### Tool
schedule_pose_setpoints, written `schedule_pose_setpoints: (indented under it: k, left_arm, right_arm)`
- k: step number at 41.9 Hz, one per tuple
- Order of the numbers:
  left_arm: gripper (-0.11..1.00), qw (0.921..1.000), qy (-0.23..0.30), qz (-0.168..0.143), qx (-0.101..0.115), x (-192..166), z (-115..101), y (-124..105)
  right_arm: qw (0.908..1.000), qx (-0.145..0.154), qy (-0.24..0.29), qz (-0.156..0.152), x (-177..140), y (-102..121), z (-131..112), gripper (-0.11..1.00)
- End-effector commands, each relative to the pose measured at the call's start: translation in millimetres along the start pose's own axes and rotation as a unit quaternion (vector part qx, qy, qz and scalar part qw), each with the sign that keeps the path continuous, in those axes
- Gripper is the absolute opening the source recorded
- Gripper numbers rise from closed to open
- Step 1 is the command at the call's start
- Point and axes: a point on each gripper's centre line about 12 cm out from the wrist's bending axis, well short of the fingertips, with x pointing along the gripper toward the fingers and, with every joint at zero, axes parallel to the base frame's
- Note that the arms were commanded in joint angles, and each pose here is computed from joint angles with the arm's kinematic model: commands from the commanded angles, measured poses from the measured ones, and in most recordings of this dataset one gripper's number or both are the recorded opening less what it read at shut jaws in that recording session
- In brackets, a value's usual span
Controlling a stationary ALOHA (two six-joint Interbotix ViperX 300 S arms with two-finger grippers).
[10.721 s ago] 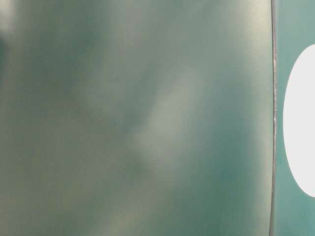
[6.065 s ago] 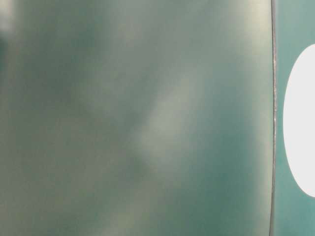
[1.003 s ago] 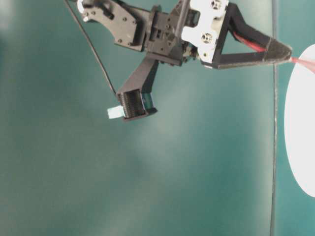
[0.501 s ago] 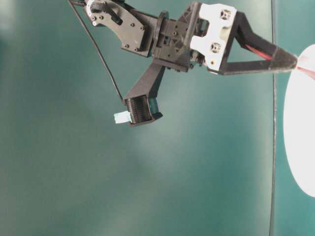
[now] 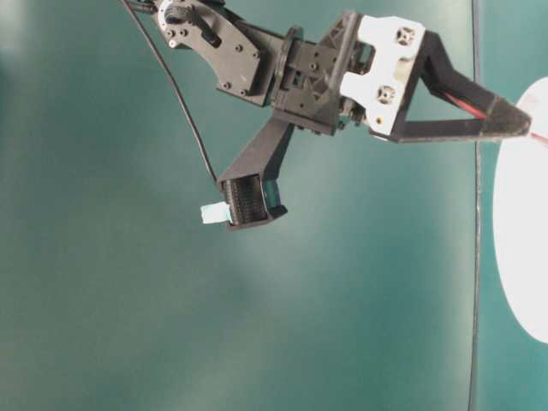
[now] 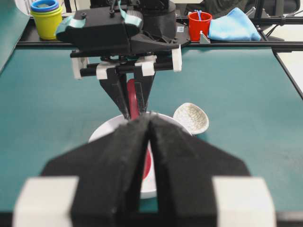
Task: Scoop the yellow hexagonal prism block from the bowl with a spoon using the right arm.
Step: 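Push the spoon under the yellow block to scoop it up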
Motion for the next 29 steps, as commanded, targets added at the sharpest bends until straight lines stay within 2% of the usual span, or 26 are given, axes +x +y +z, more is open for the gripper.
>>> schedule_pose_setpoints:
  k: [1,29]
  left_arm:
    - [0.06,0.9999,-0.015,0.001,0.002,2.4,12.3,0.5]
    - [0.06,0.9999,-0.017,0.001,0.002,2.5,13.6,0.6]
  right_arm:
    - [0.9996,-0.001,-0.029,0.002,-10.1,3.3,12.8,0.25]
    - [0.9976,0.010,-0.069,0.002,-7.6,4.6,20.3,0.25]
